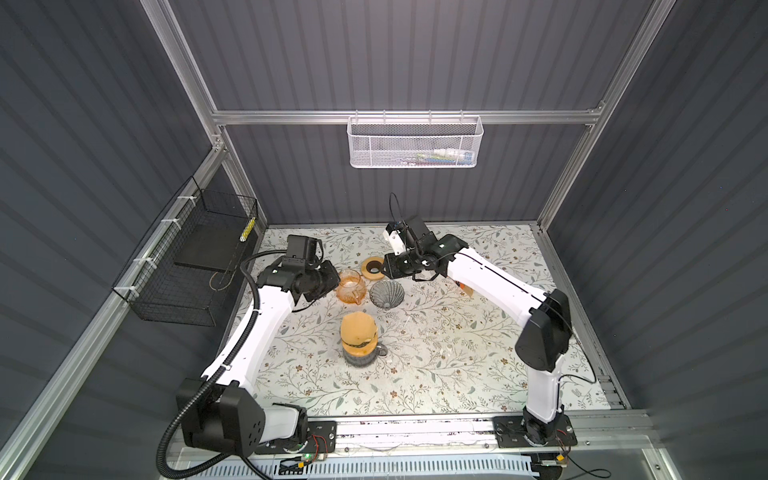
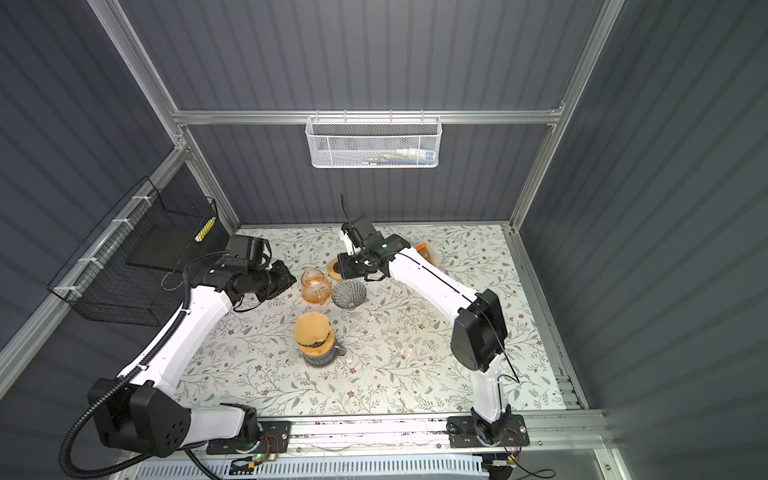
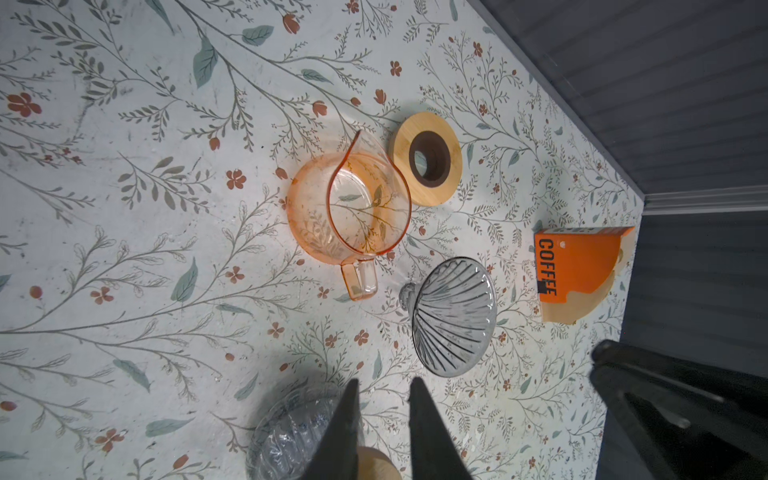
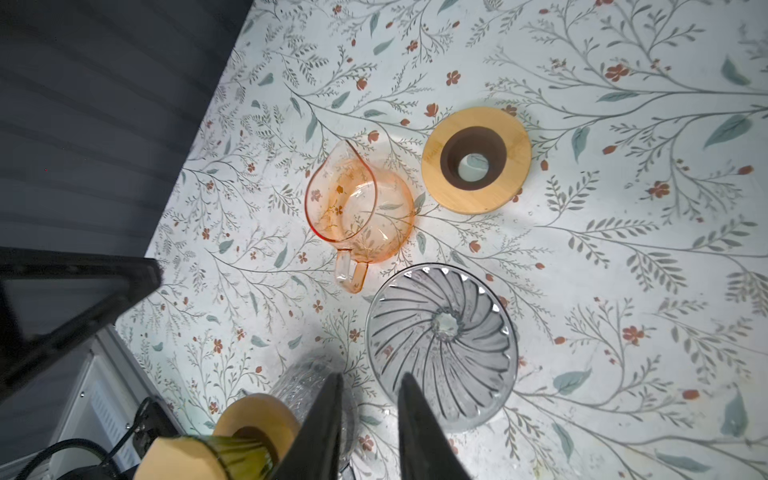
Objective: Place the coffee filter in the dripper
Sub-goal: 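Reach the right gripper to the orange-rimmed glass pitcher handle while the left arm draws back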
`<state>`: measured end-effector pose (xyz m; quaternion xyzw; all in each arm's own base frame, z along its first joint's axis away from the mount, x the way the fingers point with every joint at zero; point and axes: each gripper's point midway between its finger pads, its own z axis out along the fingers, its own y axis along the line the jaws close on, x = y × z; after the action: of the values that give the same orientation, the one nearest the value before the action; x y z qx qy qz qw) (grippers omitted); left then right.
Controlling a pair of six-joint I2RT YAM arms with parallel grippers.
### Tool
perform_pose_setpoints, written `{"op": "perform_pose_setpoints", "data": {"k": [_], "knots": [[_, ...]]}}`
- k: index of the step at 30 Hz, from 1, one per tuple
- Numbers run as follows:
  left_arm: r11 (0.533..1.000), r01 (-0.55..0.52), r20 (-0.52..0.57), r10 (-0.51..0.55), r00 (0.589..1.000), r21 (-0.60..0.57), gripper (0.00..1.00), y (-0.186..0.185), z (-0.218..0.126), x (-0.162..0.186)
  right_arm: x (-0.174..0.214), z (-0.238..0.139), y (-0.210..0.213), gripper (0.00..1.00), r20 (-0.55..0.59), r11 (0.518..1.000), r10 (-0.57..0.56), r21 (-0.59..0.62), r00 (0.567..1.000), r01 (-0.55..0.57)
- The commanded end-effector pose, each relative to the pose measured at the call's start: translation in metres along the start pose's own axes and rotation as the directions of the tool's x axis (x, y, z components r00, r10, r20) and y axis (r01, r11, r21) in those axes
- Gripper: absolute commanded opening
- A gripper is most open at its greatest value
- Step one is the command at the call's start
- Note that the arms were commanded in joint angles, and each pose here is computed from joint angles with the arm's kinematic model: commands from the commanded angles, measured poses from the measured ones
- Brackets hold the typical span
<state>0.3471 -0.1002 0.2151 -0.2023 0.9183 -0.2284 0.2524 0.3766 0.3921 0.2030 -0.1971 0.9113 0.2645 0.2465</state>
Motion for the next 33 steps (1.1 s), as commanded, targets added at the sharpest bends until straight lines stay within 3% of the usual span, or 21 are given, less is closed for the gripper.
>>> {"op": "perform_pose_setpoints", "data": {"k": [1, 7, 19, 33], "knots": [[0.994, 0.032, 0.008, -0.033, 0.999, 0.104, 0.24, -0.014, -0.005, -0.015, -0.007, 0.019, 0.011, 0.27, -0.002, 0.997, -0.044, -0.06, 0.999, 0.043], [0.988, 0.09, -0.006, -0.089, 0.996, 0.123, 0.31, -0.009, 0.003, -0.024, -0.003, 0.048, 0.013, 0.3, -0.015, 0.995, -0.068, -0.077, 0.998, 0.067], [0.985, 0.119, -0.042, -0.114, 0.993, 0.129, 0.31, -0.004, 0.013, -0.018, 0.025, 0.09, 0.045, 0.38, -0.089, 0.983, -0.139, -0.13, 0.986, 0.127], [0.979, 0.108, -0.011, -0.108, 0.994, 0.173, 0.32, -0.008, -0.007, -0.012, 0.047, 0.117, 0.04, 0.42, -0.168, 0.98, -0.2, -0.027, 0.965, 0.198]]}}
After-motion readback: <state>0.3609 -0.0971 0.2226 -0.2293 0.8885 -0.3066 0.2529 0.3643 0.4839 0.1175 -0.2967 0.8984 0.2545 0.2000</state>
